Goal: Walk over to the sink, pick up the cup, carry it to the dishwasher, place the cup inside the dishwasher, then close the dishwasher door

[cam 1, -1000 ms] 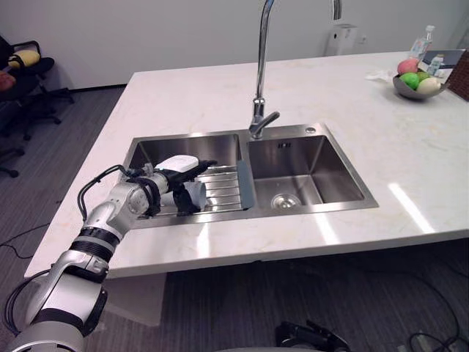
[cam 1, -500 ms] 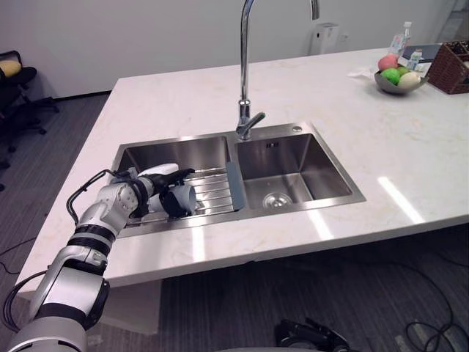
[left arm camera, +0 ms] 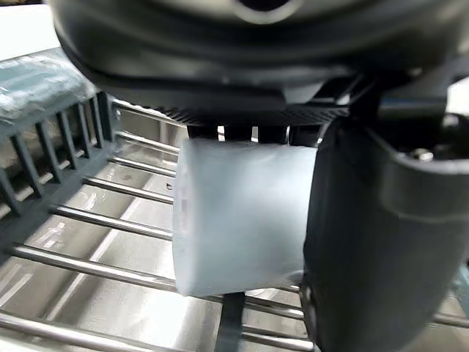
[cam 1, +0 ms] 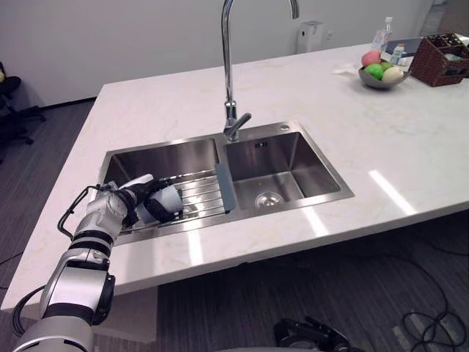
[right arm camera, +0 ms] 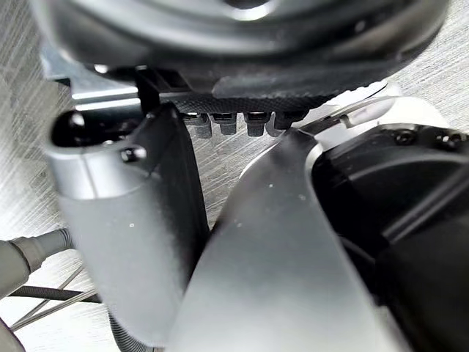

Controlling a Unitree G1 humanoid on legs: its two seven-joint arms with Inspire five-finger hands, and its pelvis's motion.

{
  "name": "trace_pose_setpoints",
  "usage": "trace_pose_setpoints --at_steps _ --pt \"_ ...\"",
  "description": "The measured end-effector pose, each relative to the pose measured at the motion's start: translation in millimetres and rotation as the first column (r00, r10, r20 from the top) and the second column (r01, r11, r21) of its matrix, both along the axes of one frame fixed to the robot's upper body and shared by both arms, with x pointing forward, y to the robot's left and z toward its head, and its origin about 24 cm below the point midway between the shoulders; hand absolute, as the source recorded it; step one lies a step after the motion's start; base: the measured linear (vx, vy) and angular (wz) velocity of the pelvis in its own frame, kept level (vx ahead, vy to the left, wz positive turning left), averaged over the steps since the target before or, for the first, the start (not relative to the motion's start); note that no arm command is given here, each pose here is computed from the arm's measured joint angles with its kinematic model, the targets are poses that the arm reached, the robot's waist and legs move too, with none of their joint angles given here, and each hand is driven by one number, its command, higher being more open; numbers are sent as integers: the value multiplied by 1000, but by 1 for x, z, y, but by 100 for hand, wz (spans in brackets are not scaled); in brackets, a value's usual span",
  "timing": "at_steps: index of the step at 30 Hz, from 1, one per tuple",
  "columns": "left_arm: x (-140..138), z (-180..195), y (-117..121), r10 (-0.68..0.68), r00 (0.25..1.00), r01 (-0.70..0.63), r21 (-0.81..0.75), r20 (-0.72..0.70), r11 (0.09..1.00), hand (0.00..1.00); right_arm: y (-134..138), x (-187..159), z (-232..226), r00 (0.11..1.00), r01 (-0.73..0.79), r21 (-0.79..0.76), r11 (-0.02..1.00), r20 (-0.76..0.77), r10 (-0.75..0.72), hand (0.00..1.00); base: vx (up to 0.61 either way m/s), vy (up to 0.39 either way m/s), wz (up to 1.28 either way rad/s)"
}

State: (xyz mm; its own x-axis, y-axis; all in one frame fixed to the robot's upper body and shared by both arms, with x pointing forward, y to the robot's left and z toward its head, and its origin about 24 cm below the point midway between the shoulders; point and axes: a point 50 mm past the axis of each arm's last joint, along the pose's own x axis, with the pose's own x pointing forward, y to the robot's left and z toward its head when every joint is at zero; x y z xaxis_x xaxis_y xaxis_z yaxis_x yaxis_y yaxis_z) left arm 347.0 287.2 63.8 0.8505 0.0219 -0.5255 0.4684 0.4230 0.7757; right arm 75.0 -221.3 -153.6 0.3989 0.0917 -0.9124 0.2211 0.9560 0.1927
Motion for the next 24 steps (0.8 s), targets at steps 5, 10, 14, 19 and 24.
trace_pose_setpoints --at_steps 5,10,14,19,24 --pt "-4 -5 -1 3 998 0 -40 61 999 0 0 2 0 1000 -3 0 1000 3 3 100 -6 -3 0" --pt "-12 -7 -3 92 974 -40 -241 209 970 0 1 1 0 1000 0 -7 1000 14 0 100 -32 -17 14" --pt "-13 22 -10 264 843 -2 -487 469 873 0 -1 -7 -1 999 25 -34 999 22 -24 100 -39 -27 28" --pt "-53 68 -8 597 449 181 -722 665 667 0 -5 -16 -4 998 57 -100 993 -5 -58 100 -42 -15 30" --pt "-103 52 -18 704 306 199 -766 641 611 0 -7 -21 -6 998 44 -137 990 -41 -50 100 -49 6 31"
